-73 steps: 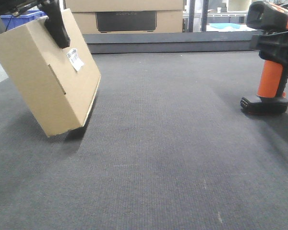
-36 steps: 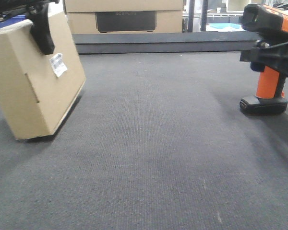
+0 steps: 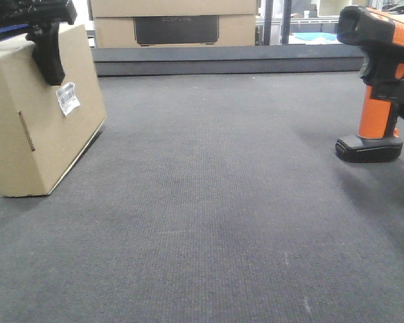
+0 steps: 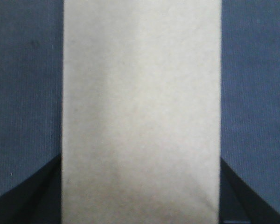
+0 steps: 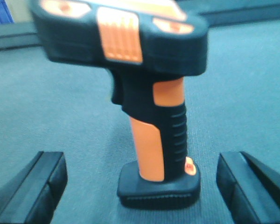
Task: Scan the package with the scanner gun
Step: 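Lower the box onto the table and open the left gripper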
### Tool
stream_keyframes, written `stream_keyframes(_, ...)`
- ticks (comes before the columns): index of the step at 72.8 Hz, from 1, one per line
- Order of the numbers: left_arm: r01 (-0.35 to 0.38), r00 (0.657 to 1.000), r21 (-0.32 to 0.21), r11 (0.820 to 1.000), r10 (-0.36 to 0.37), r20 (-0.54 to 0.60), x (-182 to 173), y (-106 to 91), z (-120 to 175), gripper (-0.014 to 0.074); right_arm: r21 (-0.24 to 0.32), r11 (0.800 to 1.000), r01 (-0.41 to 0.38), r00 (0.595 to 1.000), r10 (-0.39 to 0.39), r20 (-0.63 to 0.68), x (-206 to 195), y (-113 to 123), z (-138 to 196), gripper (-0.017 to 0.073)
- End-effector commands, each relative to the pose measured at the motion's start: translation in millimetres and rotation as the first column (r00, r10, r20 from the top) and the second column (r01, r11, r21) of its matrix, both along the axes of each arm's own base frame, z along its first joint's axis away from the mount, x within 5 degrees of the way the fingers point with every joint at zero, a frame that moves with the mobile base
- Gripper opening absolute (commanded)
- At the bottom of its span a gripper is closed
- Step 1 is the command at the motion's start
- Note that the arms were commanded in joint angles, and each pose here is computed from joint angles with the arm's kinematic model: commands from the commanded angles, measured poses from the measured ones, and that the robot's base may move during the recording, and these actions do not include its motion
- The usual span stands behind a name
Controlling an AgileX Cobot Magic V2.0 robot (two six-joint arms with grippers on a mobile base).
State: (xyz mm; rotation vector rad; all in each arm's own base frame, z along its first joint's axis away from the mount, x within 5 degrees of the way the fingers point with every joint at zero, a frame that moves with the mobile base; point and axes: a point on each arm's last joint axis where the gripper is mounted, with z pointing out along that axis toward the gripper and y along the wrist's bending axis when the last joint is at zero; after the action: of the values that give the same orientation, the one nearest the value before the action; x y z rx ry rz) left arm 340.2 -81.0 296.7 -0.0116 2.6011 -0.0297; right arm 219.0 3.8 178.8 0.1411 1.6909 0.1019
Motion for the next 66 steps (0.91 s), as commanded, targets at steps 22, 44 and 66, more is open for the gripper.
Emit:
stream_keyframes(22, -0.008, 1.000, 0.010, 1.000, 0.009, -0.006, 1.0, 3.4, -0.5, -0.0043, -0.005, 1.000, -0.012, 1.000, 0.012, -0.008, -9.4, 0.9, 5.4, 0.0560)
stream_keyframes(44, -0.008, 1.000, 0.010, 1.000, 0.009, -0.006, 1.0, 3.4, -0.5, 0.0490, -0.005, 1.000, -0.012, 1.000, 0.012, -0.010, -9.4, 0.9, 5.2, 0.0560)
stream_keyframes(66, -0.009, 0.998, -0.004, 1.000, 0.009, 0.058, -1.1, 4.2, 21.8, 0.0559, -0.005, 1.000, -0.012, 1.000, 0.012, 0.005, -10.7, 0.8, 9.0, 0.0560)
